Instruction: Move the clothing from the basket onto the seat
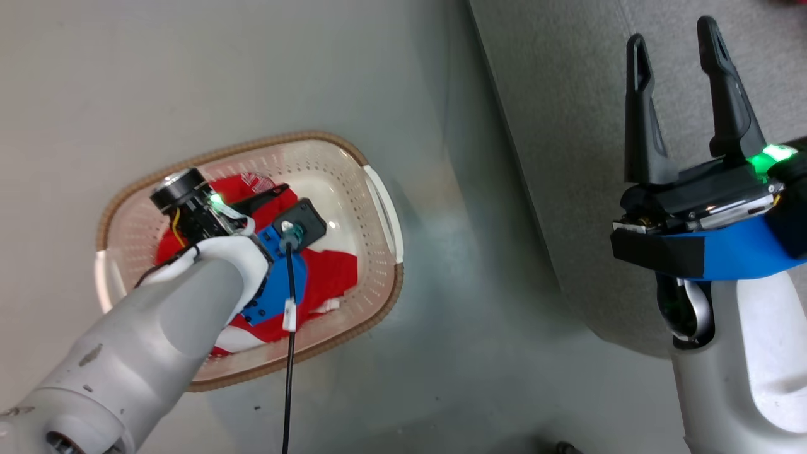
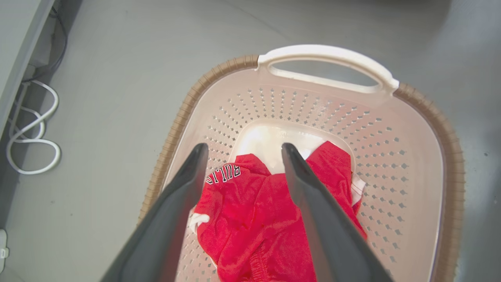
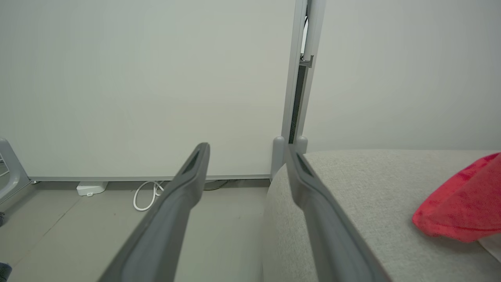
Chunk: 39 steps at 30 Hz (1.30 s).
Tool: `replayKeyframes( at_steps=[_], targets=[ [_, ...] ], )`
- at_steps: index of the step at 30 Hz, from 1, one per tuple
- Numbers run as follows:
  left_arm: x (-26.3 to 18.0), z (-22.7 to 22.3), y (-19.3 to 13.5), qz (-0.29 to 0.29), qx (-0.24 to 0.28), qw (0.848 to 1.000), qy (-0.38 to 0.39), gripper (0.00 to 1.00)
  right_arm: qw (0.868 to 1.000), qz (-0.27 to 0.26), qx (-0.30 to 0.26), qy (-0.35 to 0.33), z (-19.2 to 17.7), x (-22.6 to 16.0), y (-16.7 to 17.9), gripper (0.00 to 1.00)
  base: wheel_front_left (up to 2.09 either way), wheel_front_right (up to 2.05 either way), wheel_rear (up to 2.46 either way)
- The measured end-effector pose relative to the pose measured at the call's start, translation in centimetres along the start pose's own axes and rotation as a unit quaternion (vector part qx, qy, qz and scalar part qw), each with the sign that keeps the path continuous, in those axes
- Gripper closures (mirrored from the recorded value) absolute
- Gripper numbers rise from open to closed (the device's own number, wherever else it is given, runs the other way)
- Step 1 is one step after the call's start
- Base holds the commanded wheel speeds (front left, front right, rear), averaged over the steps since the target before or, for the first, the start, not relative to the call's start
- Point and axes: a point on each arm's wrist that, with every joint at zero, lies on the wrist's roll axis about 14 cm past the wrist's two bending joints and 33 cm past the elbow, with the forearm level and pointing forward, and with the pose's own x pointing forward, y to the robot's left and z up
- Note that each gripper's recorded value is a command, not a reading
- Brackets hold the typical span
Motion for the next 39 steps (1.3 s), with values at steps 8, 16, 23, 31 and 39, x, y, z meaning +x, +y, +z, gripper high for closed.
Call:
replayKeyframes(
  at_steps=[8, 16, 23, 31, 39],
  targets=[
    [3.2, -6.2, -2.3, -0.057, 0.001, 0.992, 0.115, 0.00, 1.000, 0.004, -0.006, 0.021, -3.2, 1.1, -0.2, 0.00, 0.00, 0.00, 0.00],
    [4.6, -12.2, -4.5, -0.103, 0.018, 0.974, 0.203, 0.00, 0.999, 0.005, -0.008, 0.040, -6.1, 1.5, -0.6, 0.00, 0.00, 0.00, 0.00],
    [6.3, -15.5, -4.0, -0.109, 0.028, 0.965, 0.238, 0.00, 0.998, 0.002, -0.018, 0.054, -8.0, 1.3, -1.1, 0.00, 0.00, 0.00, 0.00],
    [8.0, -18.1, -4.0, -0.115, 0.029, 0.958, 0.262, 0.00, 0.998, 0.002, -0.025, 0.066, -9.7, 1.0, -1.3, 0.00, 0.00, 0.00, 0.00],
    [8.4, -18.4, -4.6, -0.117, 0.012, 0.955, 0.271, 1.00, 0.998, 0.004, -0.025, 0.064, -9.9, 1.0, -1.0, 0.00, 0.00, 0.00, 0.00]
  ],
)
